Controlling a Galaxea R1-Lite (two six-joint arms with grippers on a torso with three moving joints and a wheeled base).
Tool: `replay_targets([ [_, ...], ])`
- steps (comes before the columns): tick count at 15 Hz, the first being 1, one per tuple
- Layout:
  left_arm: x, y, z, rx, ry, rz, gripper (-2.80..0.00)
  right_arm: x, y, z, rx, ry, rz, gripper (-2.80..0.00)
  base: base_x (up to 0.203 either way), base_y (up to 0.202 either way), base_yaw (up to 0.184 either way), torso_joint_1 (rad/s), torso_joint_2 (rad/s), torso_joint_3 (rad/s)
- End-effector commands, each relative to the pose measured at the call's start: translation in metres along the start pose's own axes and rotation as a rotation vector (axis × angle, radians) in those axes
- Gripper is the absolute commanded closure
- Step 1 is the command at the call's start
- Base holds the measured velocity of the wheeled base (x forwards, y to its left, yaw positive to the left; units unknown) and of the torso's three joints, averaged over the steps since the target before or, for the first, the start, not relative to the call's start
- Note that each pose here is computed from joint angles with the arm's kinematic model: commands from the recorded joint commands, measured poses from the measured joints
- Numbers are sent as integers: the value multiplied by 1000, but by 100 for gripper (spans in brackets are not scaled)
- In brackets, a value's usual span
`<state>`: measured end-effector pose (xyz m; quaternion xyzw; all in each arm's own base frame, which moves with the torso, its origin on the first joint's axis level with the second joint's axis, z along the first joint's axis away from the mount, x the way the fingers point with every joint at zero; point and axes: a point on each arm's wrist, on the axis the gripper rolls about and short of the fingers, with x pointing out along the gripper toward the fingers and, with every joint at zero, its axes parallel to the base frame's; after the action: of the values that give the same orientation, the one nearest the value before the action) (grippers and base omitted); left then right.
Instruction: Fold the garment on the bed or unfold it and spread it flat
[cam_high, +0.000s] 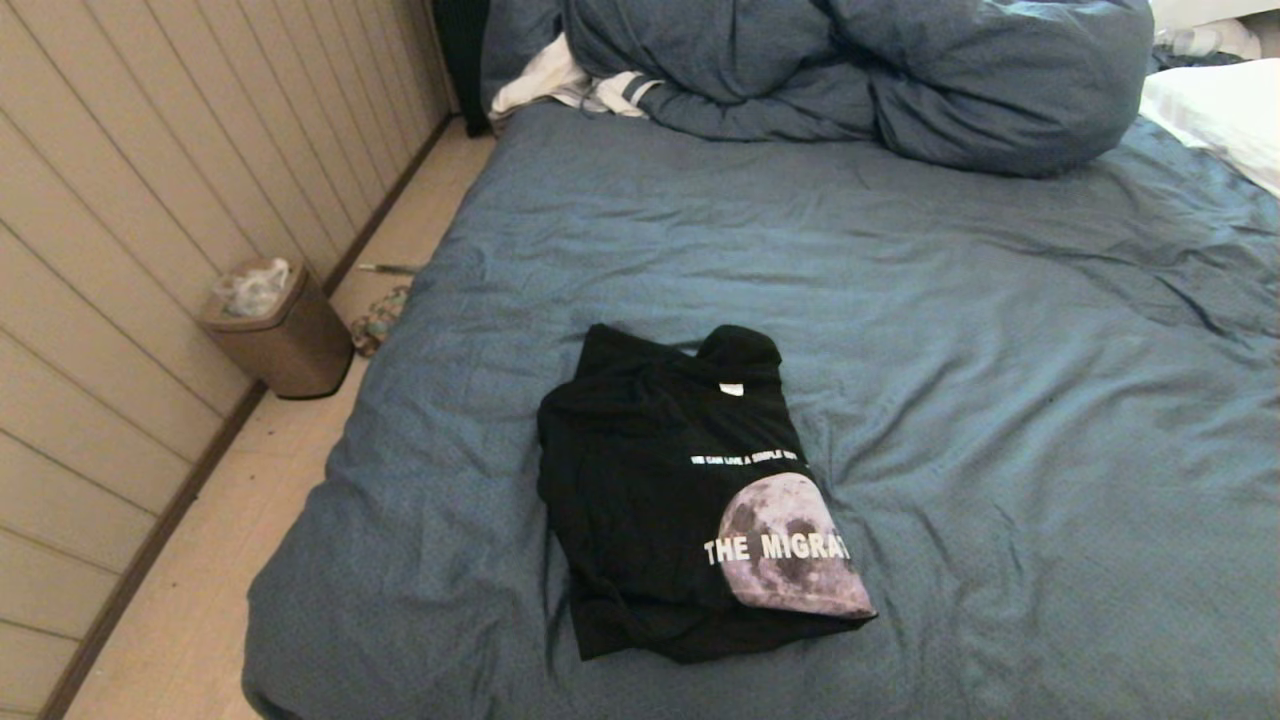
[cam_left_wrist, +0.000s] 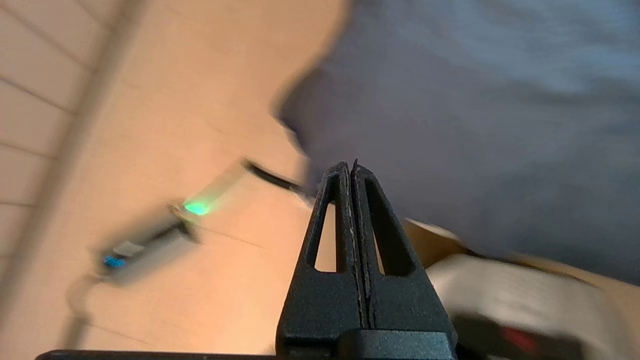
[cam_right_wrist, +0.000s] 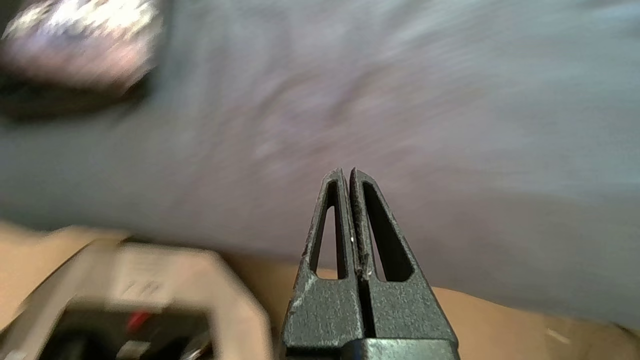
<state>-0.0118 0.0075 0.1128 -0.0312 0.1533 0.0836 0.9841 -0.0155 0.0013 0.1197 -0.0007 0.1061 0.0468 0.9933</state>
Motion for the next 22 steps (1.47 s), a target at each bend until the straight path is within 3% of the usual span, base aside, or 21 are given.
replay_targets([
  [1,9,1,-14,23,-11,84,0,2,2,-26,5,-27,71,0,0,0,0,0,0,0],
  [3,6,1,-18,44,-39,134,0,2,3,-30,-1,-68,108,0,0,0,0,0,0,0],
  [5,-5,2,-26,67,-139,114,0,-2,4,-32,-17,-114,105,0,0,0,0,0,0,0],
  [7,-12,0,-34,121,-204,-23,0,-7,4,-34,-90,-181,94,0,0,0,0,0,0,0],
  [8,-12,0,-35,152,-203,-43,0,-6,4,-34,-117,-205,67,0,0,0,0,0,0,0],
  [10,-8,-1,-35,159,-254,-71,0,-6,3,-34,-88,-227,70,0,0,0,0,0,0,0],
  [12,-2,-4,-36,167,-340,-151,0,-6,3,-33,-89,-231,69,0,0,0,0,0,0,0],
  [16,3,-5,-41,157,-356,-169,0,-6,3,-34,-133,-220,25,0,0,0,0,0,0,0],
  [19,3,-5,-40,110,-357,-166,0,-5,-2,-36,-124,-201,-166,0,0,0,0,0,0,0],
  [22,3,-5,-41,110,-352,-164,0,2,-1,-45,-130,-196,-98,0,0,0,0,0,0,0],
])
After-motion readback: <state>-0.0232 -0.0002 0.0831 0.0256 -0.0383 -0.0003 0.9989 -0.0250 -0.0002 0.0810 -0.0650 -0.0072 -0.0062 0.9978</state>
